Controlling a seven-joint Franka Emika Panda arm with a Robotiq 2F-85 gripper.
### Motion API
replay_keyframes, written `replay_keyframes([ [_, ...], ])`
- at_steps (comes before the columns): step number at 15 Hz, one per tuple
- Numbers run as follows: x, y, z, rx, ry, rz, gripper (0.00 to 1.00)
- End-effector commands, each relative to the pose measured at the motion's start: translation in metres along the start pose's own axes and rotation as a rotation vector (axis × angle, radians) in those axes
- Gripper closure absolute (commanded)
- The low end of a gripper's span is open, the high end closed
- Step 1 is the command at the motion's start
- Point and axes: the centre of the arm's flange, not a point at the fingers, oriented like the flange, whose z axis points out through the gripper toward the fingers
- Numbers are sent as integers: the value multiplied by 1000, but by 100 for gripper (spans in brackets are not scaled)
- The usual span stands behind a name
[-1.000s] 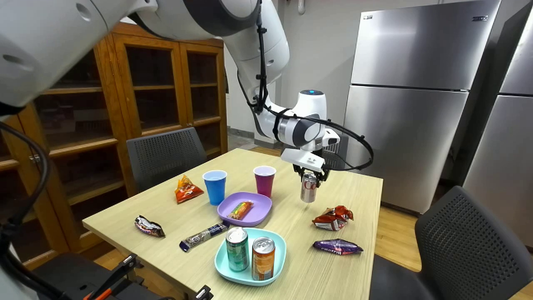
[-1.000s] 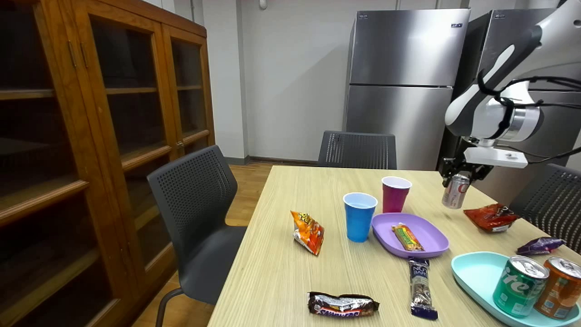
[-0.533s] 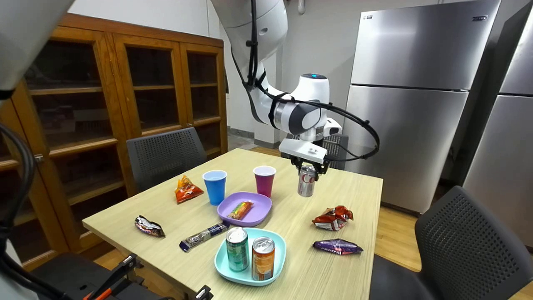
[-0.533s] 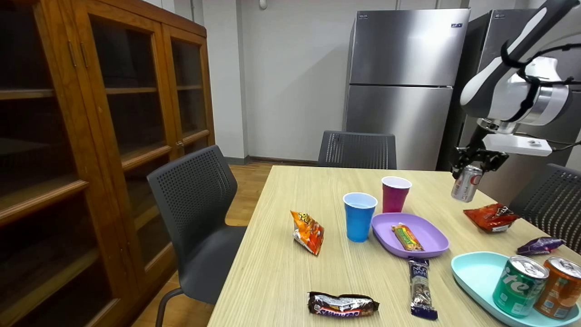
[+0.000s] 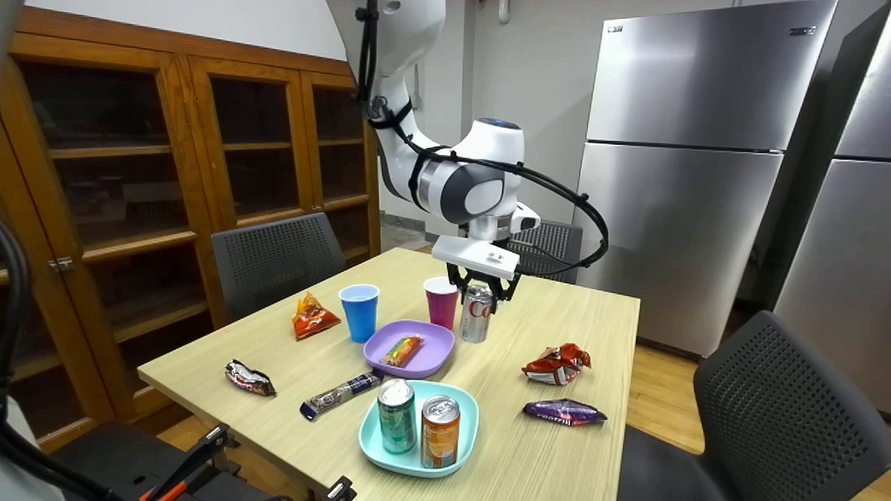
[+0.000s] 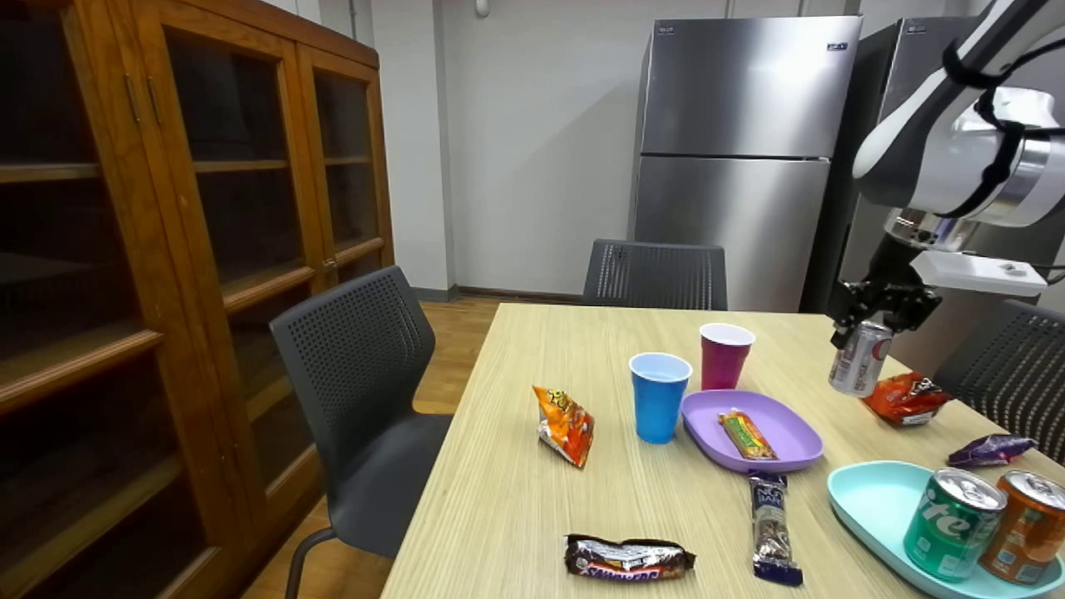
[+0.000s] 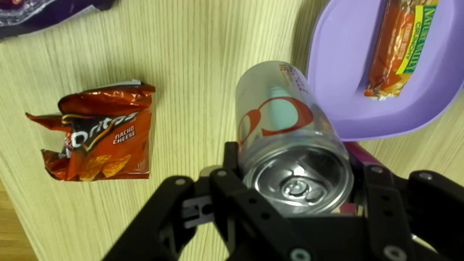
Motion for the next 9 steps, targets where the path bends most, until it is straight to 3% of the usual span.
replay_keyframes([
  [1, -37, -16, -19, -7, 19, -17, 62],
  [9, -84, -31, -13, -37, 27, -40, 62],
])
